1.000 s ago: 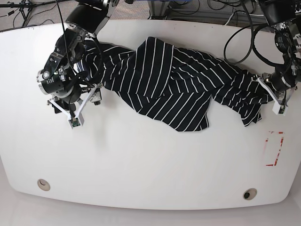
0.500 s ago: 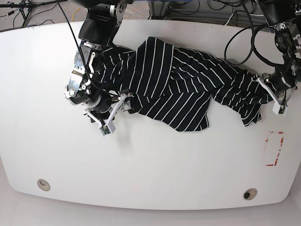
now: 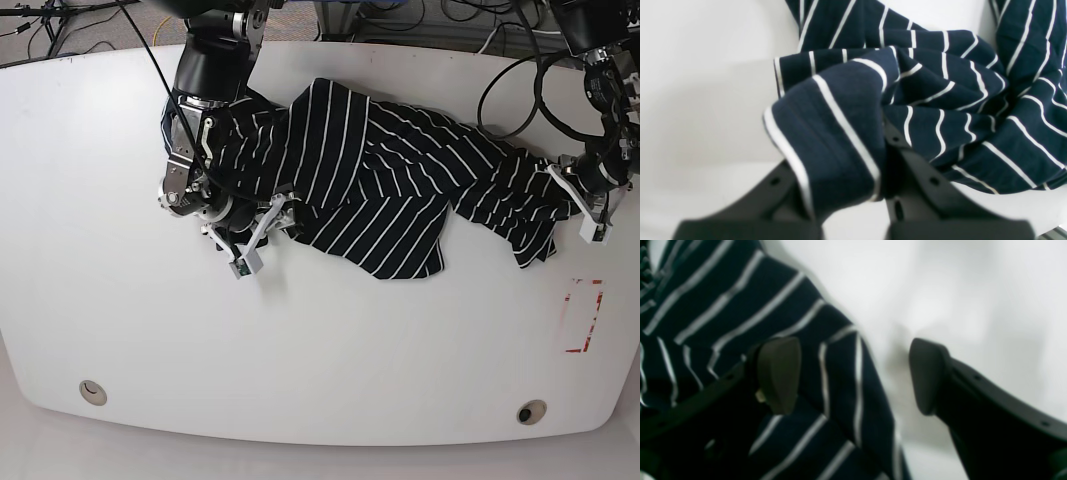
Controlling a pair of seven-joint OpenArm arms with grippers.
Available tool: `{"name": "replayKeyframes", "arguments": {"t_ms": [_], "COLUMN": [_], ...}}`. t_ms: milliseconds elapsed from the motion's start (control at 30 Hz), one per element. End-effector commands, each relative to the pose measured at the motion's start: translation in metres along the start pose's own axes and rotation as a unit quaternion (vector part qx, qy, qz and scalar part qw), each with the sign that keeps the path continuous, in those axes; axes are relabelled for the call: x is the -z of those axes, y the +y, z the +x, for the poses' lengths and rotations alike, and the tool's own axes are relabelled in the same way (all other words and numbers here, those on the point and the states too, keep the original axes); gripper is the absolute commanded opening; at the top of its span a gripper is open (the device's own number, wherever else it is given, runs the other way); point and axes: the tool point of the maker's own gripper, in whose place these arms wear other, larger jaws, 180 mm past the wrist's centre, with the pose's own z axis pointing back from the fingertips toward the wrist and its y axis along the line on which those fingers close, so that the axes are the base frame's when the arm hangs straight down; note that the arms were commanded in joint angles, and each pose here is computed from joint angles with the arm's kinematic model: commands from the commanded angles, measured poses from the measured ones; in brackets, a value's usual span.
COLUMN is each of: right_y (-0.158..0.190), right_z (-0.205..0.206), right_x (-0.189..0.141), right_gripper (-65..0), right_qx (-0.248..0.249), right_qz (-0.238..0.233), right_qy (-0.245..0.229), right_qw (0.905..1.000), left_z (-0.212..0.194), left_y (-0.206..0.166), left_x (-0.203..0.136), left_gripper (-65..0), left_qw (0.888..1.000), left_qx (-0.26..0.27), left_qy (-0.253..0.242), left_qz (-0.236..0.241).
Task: Fold the T-shirt properly
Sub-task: 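Move the right gripper onto the shirt edge and grasp it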
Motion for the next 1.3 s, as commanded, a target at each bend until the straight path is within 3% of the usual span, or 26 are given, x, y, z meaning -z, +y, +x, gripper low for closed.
{"name": "replayKeyframes", "arguments": {"t_ms": [0, 300, 533, 667, 867, 1267], "right_y": [0.007, 0.042, 0.045, 0.044, 0.043, 0.026], "right_z": [0.0, -0.01, -0.015, -0.015, -0.003, 0.041], "right_x": [0.005, 0.013, 0.013, 0.013, 0.011, -0.035], "right_gripper": [-16.2, -16.2, -17.8, -29.3, -63.1, -65.0], "right_qx": [-0.006, -0.029, -0.031, -0.033, -0.042, -0.106], "right_qz": [0.01, 0.04, 0.042, 0.04, 0.036, -0.026], "right_qy": [0.012, 0.023, 0.026, 0.026, 0.016, -0.035], "right_qw": [0.9999, 0.9985, 0.9983, 0.9983, 0.9984, 0.9934], "left_z": [0.013, 0.013, 0.013, 0.013, 0.013, 0.023], "left_y": [0.005, 0.004, 0.004, 0.004, 0.004, -0.002], "left_x": [-0.006, -0.006, -0.006, -0.006, -0.006, -0.004], "left_gripper": [-65.0, -65.0, -65.0, -65.0, -65.0, -65.0], "left_qw": [1.0, 1.0, 1.0, 1.0, 1.0, 0.999], "left_qx": [0.005, 0.004, 0.004, 0.004, 0.004, 0.015], "left_qy": [-0.021, -0.021, -0.021, -0.021, -0.021, -0.029], "left_qz": [0.005, 0.005, 0.005, 0.005, 0.005, 0.0]}}
